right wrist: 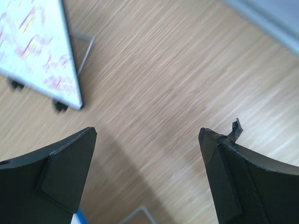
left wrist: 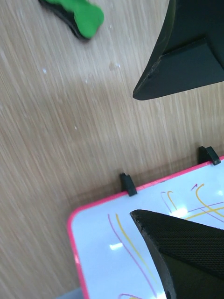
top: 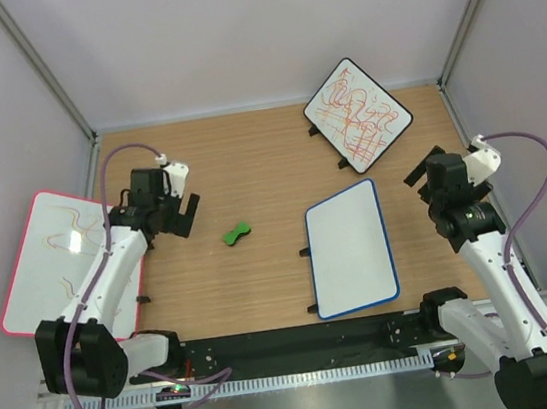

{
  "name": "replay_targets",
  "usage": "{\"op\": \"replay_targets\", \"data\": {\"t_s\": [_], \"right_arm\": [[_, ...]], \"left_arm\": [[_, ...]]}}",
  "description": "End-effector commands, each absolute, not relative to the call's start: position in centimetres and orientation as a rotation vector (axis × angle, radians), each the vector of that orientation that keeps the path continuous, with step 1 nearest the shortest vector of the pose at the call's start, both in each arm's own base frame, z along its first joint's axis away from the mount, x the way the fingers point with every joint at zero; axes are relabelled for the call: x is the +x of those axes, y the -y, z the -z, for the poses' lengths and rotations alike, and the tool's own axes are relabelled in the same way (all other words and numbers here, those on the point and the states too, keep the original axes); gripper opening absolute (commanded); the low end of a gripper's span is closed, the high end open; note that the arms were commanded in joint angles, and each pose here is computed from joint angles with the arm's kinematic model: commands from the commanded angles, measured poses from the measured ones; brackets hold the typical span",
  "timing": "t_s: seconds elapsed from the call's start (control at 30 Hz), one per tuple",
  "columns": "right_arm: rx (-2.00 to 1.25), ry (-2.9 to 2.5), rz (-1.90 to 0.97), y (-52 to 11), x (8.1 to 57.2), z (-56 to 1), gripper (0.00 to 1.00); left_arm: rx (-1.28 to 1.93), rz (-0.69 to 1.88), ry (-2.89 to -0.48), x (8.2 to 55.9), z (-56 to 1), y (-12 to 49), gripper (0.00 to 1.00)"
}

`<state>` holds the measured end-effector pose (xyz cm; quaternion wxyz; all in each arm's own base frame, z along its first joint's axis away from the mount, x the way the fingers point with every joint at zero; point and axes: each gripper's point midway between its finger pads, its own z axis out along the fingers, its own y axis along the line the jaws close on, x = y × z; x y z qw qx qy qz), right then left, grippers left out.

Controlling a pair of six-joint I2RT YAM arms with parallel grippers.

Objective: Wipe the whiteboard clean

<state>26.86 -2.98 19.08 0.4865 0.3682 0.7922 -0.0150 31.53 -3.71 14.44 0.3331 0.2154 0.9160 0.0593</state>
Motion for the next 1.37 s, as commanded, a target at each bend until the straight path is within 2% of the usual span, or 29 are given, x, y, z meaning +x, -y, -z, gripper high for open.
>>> {"op": "replay_targets", "data": {"t_s": [0.0,0.2,0.6,1.33], "right_arm": [[1.137,-1.665,0.355,8.8,24.8,-19.4,1.00],[1.226,-1.567,0.480,10.6,23.0,-17.0,1.00],[1.069,-1.708,0.444,9.4,24.5,-12.9,1.00],[1.048,-1.659,0.306,8.3,25.3,-12.8,1.00]], "left_arm": [[0.409,-0.300,-2.427,29.9,-13.3,0.5,1.00],[0.321,-0.373,-2.413,29.0,-10.8,-0.8,1.00],[0.375,-0.237,-2.399,27.6,-8.0,0.9,1.00],[0.364,-0.248,-2.407,27.8,-7.9,0.8,1.00]]}}
